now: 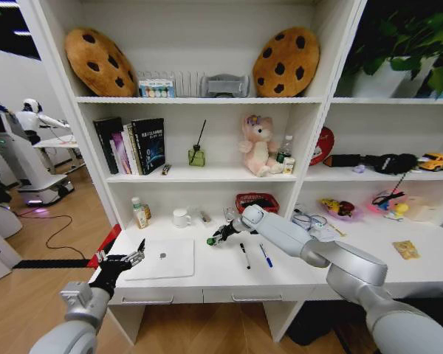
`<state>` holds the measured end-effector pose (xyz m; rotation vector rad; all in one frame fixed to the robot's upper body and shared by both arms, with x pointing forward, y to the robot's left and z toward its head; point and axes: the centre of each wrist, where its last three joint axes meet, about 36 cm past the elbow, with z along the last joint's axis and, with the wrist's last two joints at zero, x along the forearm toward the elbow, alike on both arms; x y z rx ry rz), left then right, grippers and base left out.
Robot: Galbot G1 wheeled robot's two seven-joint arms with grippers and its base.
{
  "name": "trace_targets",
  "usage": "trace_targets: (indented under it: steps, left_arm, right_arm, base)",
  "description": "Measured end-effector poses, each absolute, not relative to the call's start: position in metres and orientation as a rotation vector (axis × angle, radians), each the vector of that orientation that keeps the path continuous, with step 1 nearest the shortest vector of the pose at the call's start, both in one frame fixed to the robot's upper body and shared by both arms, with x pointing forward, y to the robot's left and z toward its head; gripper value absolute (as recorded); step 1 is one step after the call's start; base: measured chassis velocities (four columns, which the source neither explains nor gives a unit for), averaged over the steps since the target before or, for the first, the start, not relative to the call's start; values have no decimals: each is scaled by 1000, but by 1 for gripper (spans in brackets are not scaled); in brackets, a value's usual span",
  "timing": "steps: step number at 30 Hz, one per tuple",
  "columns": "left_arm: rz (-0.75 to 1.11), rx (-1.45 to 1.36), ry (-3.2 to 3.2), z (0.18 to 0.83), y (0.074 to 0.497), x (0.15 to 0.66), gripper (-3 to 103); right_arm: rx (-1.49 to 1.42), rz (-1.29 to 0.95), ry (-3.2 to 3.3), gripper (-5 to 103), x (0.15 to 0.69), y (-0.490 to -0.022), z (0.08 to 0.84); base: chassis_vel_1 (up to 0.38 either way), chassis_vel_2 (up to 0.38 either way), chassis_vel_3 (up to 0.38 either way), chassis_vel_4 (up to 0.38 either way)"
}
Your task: Organize the objects on the table.
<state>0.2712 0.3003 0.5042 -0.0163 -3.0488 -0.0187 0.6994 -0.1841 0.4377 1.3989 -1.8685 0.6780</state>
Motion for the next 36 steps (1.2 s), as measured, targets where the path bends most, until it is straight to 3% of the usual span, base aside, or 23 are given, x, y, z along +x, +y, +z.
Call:
trace_targets:
  steps: [12, 13, 14, 17, 19, 25, 30, 36]
  left_arm:
    - [-19, -16, -3049, 504, 300, 271, 100]
    - [-19, -16, -3049, 504, 300, 271, 100]
    - [-19, -16, -3049, 504, 300, 271, 100]
    - [-19, -16, -3049, 504, 300, 271, 100]
    - [-19, -16, -3049, 504, 300, 271, 100]
    - [-19, -16, -3049, 504, 300, 271, 100]
    - [-19, -16, -3049, 504, 300, 271, 100]
    - [-19, -16, -3049, 504, 300, 271, 100]
  right_arm:
    - [1395, 668, -1866, 53, 698, -187, 434]
    - [1396, 667, -1865, 51, 698, -186, 434]
    - [1397, 667, -1865, 41, 698, -186, 434]
    - [1398, 667, -1864, 41, 698, -186, 434]
    - [1400, 669, -1864, 33, 698, -184, 435]
    - [1415, 658, -1910, 33, 697, -182, 448]
    - [1454, 574, -2035, 33, 690, -178, 482]
    - [1616, 429, -2258, 33, 668, -156, 591]
  base:
    - [0, 0, 0, 0]
    - [0, 0, 0, 0]
    - [0, 0, 0, 0]
    - [0, 0, 0, 0]
    - [0, 0, 0, 0]
    - [0, 0, 0, 0]
    - [0, 0, 0, 0]
    - [0, 0, 0, 0]
